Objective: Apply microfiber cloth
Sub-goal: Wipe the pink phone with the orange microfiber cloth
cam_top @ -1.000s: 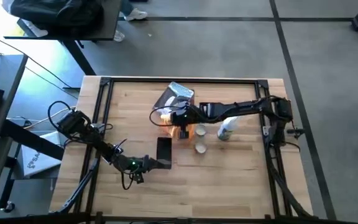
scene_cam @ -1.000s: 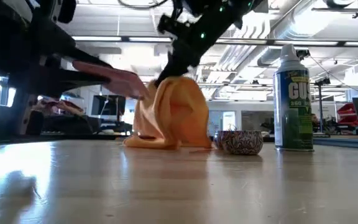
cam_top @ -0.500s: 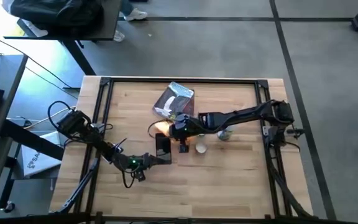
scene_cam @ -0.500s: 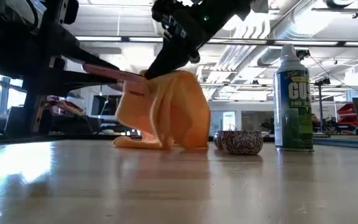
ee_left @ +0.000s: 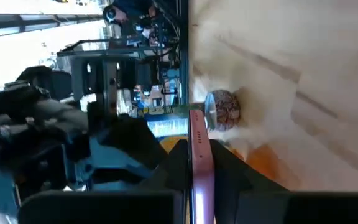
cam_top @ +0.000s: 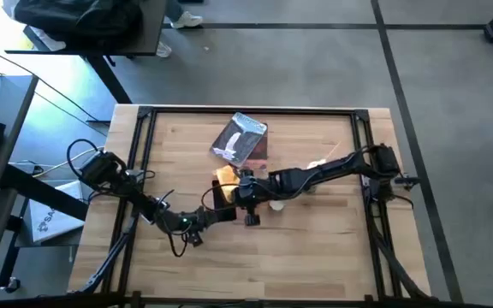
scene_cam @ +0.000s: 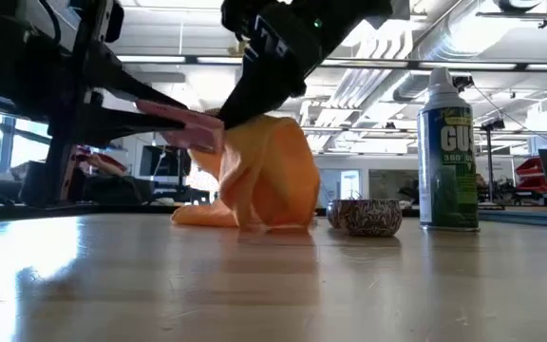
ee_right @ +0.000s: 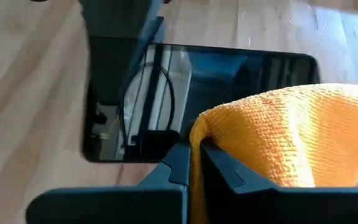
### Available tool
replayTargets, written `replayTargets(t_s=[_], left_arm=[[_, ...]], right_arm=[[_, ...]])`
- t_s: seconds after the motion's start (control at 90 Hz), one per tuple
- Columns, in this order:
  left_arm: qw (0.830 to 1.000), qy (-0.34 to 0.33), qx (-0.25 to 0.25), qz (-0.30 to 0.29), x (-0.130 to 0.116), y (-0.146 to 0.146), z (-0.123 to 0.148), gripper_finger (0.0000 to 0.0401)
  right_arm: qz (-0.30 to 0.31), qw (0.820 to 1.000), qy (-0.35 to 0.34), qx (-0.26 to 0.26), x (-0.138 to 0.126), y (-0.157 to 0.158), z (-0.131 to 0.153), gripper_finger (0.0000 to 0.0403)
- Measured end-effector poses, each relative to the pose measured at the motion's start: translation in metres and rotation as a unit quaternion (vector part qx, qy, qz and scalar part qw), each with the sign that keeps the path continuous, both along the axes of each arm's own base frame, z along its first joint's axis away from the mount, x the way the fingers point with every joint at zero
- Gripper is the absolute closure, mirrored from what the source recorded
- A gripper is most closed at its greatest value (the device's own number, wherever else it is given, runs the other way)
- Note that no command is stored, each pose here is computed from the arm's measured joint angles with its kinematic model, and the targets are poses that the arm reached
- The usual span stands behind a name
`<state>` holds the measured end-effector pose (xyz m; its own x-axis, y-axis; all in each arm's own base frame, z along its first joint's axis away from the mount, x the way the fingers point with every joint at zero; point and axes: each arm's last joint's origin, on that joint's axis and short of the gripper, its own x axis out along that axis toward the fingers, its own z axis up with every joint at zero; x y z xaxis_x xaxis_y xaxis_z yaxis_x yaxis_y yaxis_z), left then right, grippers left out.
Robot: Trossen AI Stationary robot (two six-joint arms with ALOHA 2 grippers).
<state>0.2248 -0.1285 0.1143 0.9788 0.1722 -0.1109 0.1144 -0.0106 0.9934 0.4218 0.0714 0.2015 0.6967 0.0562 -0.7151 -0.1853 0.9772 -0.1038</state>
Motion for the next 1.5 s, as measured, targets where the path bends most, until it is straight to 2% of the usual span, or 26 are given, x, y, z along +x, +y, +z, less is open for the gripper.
replayTargets(t_s=[0.222, 0.367, 0.5, 0.6, 0.744, 0.856, 0.922, 1.222, 1.378, 1.5], left_arm=[[1.000, 0.001, 0.006, 0.024, 0.004, 0.008, 0.000, 0.0384], [0.998, -0.018, 0.011, 0.062, 0.008, 0.016, 0.006, 0.0384], [0.998, -0.007, 0.015, 0.062, 0.010, 0.019, 0.003, 0.0384], [0.998, -0.006, 0.013, 0.054, 0.010, 0.019, 0.003, 0.0384], [1.000, -0.005, -0.002, 0.024, 0.007, 0.012, 0.002, 0.0384], [1.000, 0.005, -0.001, 0.004, 0.004, 0.006, 0.000, 0.0384], [1.000, 0.008, 0.003, -0.003, 0.003, 0.003, -0.001, 0.0384], [1.000, 0.012, 0.005, -0.010, 0.001, 0.000, -0.001, 0.0384], [1.000, 0.013, 0.003, -0.023, 0.002, 0.000, -0.002, 0.0384], [1.000, 0.014, 0.004, -0.024, 0.002, 0.000, -0.002, 0.0384]], right_arm=[[0.005, 1.000, 0.004, 0.030, -0.005, 0.024, 0.000, 0.0403], [0.026, 0.999, 0.020, 0.041, -0.010, 0.041, -0.005, 0.0403], [0.036, 0.998, 0.017, 0.050, -0.013, 0.052, -0.004, 0.0403], [0.048, 0.998, 0.015, 0.038, -0.014, 0.056, -0.003, 0.0403], [0.036, 0.999, 0.006, -0.011, -0.022, 0.050, 0.013, 0.0403], [-0.012, 0.997, 0.008, -0.080, -0.029, 0.035, 0.026, 0.0403], [-0.034, 0.994, 0.006, -0.100, -0.030, 0.027, 0.032, 0.0403], [-0.042, 0.997, -0.019, -0.065, -0.016, 0.005, 0.029, 0.0403], [0.002, 0.997, -0.061, -0.039, -0.001, 0.007, 0.020, 0.0403], [0.024, 0.996, -0.074, -0.044, 0.008, 0.010, 0.009, 0.0403]])
